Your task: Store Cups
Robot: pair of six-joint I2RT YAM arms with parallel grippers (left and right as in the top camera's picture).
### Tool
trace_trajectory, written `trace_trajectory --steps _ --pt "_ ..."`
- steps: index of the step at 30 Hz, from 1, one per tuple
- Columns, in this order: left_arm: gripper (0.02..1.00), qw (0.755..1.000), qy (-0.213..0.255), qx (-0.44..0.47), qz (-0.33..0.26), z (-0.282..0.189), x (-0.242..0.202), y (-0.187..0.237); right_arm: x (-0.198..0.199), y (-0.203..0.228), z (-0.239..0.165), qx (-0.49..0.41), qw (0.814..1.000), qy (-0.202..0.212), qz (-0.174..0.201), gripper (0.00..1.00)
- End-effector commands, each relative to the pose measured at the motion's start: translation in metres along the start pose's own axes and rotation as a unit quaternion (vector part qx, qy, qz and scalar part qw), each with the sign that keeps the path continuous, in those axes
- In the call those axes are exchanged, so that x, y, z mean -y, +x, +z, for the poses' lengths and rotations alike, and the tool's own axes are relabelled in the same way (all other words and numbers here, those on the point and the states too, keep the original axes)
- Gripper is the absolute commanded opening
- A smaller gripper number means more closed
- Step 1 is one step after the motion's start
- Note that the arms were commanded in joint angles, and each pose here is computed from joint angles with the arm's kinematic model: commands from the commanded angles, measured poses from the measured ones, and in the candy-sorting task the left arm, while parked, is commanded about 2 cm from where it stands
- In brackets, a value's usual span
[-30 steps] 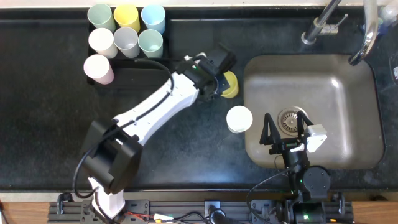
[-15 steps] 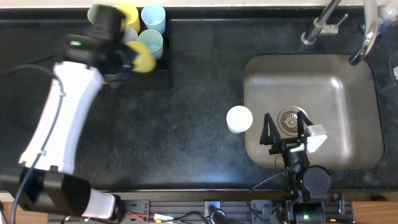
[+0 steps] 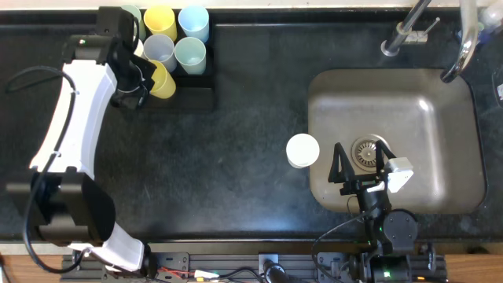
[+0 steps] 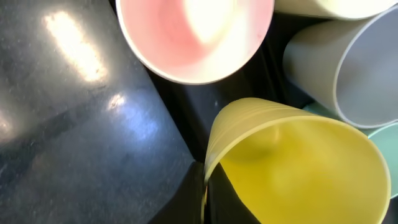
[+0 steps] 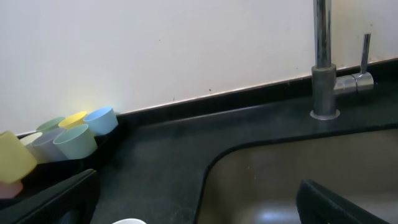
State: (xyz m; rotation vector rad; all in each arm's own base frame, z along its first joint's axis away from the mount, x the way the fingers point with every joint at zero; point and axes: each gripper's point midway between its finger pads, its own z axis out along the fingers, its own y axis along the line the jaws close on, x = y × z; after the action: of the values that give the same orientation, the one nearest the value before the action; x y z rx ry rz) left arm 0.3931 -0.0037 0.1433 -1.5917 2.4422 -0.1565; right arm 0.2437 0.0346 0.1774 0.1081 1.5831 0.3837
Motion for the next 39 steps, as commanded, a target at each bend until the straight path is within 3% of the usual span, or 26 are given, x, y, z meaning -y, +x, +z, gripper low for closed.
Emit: trace_trajectory --steps 1,35,38,39 --pt "0.075 1.0 -0.008 0.026 -0.004 0.002 -0.002 -0.012 0.002 0.003 0.0 0.001 1.0 0.002 0.002 0.998" --pt "0.088 0.998 -0.059 0.006 -0.002 0.054 -0.007 -0.011 0.002 0.003 0.0 0.001 1.0 0.002 0.002 0.998" --pt "0.61 0.998 -0.062 0.005 -0.002 0.056 -0.008 -0.01 0.002 0.003 0.0 0.001 1.0 0.002 0.002 0.998" --pt "0.998 0.998 -0.062 0.004 -0.002 0.056 -0.008 -0.01 0.002 0.003 0.0 0.001 1.0 0.002 0.002 0.996"
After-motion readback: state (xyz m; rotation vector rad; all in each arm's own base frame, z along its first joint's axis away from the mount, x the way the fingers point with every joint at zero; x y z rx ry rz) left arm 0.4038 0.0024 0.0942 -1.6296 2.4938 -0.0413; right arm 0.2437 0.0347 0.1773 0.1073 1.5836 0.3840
